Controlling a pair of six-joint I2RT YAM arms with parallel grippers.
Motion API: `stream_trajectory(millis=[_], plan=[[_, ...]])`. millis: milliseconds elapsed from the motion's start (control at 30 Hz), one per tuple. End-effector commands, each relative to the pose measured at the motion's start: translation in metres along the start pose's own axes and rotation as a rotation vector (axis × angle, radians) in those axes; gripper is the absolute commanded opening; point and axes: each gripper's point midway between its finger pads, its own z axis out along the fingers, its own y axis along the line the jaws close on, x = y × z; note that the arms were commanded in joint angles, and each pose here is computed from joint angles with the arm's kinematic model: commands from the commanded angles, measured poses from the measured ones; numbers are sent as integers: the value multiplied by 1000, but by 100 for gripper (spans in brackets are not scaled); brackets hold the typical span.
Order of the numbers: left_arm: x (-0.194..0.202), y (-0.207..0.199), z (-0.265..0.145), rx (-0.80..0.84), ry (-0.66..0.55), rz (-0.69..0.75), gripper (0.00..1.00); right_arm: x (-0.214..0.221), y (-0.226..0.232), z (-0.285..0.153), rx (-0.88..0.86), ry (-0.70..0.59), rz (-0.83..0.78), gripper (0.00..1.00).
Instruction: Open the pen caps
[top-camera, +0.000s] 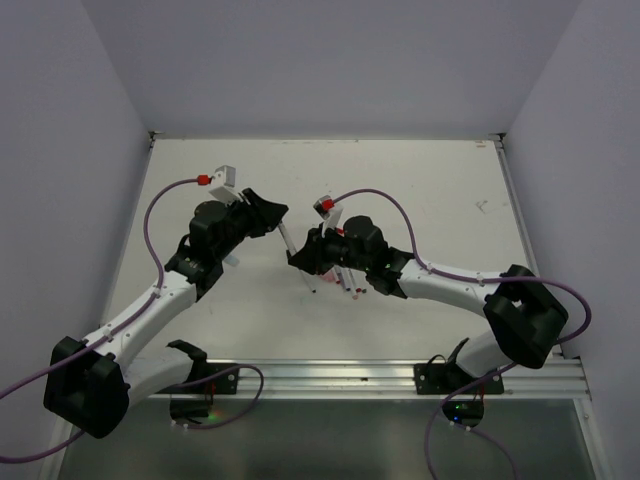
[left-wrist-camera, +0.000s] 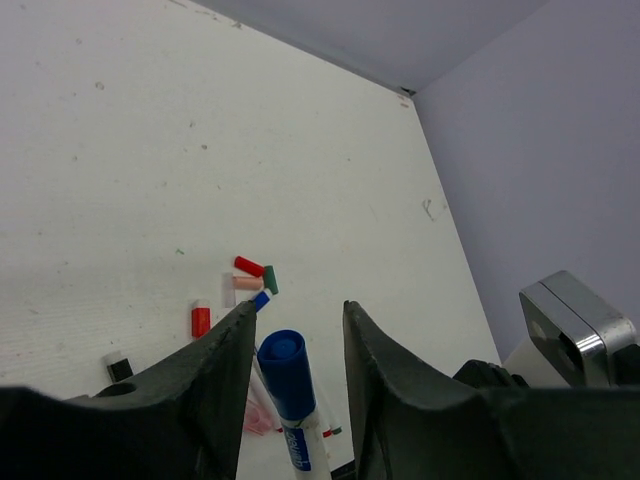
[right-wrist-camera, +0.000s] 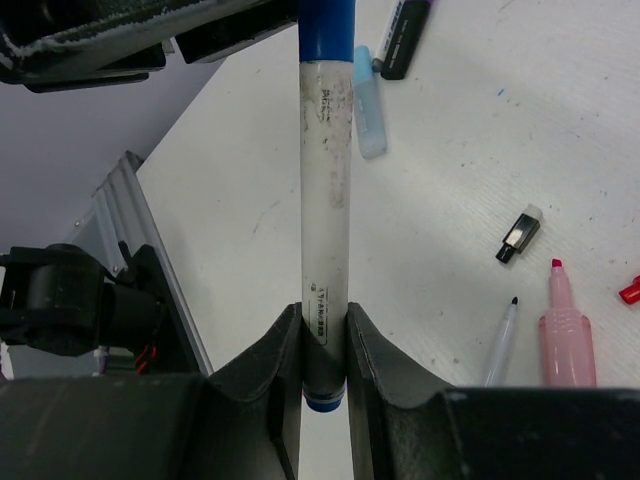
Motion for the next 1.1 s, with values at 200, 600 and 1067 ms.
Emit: stream_trajectory(millis=[200, 600, 1067], plan=[[-3, -7, 4, 19, -1, -8, 17, -18, 15, -5, -54, -54, -39, 0], [-51, 25, -3, -254, -180, -26, 0, 5, -19, -13, 117, 26, -87, 0], [-136, -29, -16, 22, -495, -88, 0, 51, 10, -23, -124, 126, -36, 0]])
